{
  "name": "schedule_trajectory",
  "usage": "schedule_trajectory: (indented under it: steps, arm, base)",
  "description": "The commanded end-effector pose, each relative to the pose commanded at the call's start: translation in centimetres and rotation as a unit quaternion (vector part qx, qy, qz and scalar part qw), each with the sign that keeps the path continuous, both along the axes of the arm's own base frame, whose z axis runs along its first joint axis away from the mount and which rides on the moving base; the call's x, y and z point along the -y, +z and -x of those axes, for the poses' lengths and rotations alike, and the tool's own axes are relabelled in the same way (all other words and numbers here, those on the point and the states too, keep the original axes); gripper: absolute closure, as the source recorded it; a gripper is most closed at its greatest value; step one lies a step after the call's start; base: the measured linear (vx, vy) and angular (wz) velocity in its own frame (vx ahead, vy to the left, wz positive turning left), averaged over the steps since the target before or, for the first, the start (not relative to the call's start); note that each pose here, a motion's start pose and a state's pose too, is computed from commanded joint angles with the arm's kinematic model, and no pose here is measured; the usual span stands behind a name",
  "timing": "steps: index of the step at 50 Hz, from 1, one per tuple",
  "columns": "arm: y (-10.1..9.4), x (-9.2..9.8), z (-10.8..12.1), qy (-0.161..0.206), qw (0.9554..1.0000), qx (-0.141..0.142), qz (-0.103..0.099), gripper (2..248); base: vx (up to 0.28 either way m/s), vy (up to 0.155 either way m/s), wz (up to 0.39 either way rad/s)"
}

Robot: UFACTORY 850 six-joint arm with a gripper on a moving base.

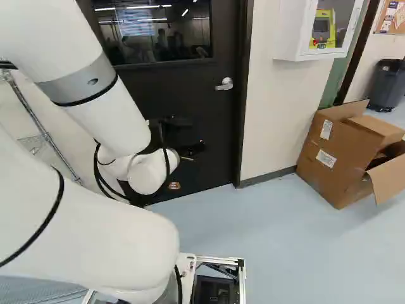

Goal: Open the door and move inside

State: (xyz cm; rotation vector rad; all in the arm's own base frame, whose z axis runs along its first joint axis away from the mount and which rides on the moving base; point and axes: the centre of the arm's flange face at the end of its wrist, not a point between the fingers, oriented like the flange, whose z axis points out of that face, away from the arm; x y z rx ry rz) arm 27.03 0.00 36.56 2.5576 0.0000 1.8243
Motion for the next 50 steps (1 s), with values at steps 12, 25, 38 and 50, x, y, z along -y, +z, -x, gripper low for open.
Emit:
schedule_trajectory:
  steps: [12,25,38,50]
  arm:
    - [0.0,0.0,0.0,0.0,1.0,0.0,0.0,3]
    - [0.0,0.0,0.0,0.0,1.0,0.0,0.0,3]
    - [0.0,0.0,0.0,0.0,1.0,0.0,0.0,3]
    - [0.0,0.0,0.0,0.0,1.0,0.0,0.0,3]
  base:
    - [0.144,-0.002,-0.019]
    - [0.148,-0.003,-0.021]
    - [0.152,-0.001,-0.019]
    - [0.164,0.002,-0.018]
